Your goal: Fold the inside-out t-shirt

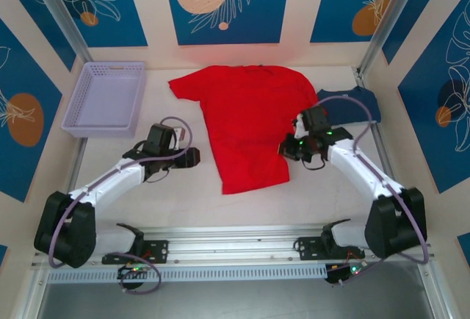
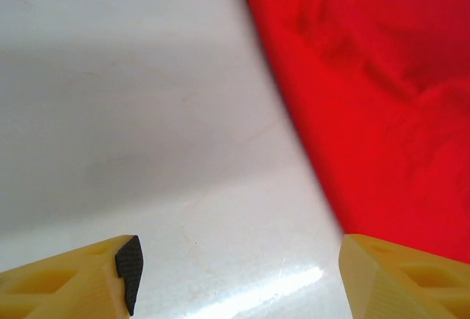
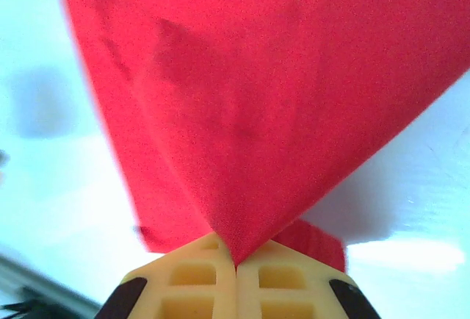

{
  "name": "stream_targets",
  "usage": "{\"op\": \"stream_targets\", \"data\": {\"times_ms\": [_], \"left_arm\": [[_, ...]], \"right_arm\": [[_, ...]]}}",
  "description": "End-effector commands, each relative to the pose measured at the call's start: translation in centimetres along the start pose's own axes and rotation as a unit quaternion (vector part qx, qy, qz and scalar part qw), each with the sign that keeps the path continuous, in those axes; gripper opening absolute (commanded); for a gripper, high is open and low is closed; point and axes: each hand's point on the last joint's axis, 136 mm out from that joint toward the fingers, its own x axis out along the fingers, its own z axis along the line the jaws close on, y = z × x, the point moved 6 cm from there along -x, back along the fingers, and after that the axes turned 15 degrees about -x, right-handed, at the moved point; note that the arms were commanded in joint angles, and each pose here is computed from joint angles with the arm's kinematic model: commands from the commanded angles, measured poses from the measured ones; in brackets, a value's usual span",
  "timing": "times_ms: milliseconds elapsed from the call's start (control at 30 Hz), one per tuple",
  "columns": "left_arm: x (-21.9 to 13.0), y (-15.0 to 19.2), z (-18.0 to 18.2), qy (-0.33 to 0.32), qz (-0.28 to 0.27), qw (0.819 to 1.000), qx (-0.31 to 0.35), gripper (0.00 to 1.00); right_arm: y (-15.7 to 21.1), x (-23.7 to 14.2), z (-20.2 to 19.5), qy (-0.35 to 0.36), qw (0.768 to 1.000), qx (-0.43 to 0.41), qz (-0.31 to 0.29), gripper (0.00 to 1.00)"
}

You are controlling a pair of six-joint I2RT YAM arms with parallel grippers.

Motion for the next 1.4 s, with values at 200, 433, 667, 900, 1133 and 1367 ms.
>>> {"op": "stream_targets", "data": {"times_ms": [200, 433, 667, 900, 1133, 1367], "left_arm": [[0.3, 3.5, -6.4, 0.134, -0.015, 0.977, 0.165, 0.72], [1.3, 6.7, -10.9, 0.184, -0.035, 0.945, 0.269, 0.72], [3.3, 10.0, -16.5, 0.189, -0.080, 0.906, 0.371, 0.72], [6.8, 11.1, -20.2, 0.111, -0.152, 0.904, 0.383, 0.76], [10.0, 11.5, -20.8, 0.040, -0.189, 0.902, 0.385, 0.82], [10.6, 10.6, -20.9, 0.003, -0.225, 0.892, 0.391, 0.53]], "right_arm": [[-4.3, -6.7, 6.6, -0.248, 0.965, 0.026, -0.082, 0.02], [-6.3, -7.6, 7.3, -0.265, 0.954, 0.062, -0.123, 0.04], [-6.8, -5.8, 5.6, -0.271, 0.944, 0.138, -0.128, 0.04], [-6.6, -5.0, 4.7, -0.268, 0.939, 0.175, -0.129, 0.04], [-6.7, -5.0, 4.3, -0.267, 0.937, 0.181, -0.132, 0.03], [-6.6, -4.6, 3.8, -0.264, 0.937, 0.188, -0.130, 0.03]]}}
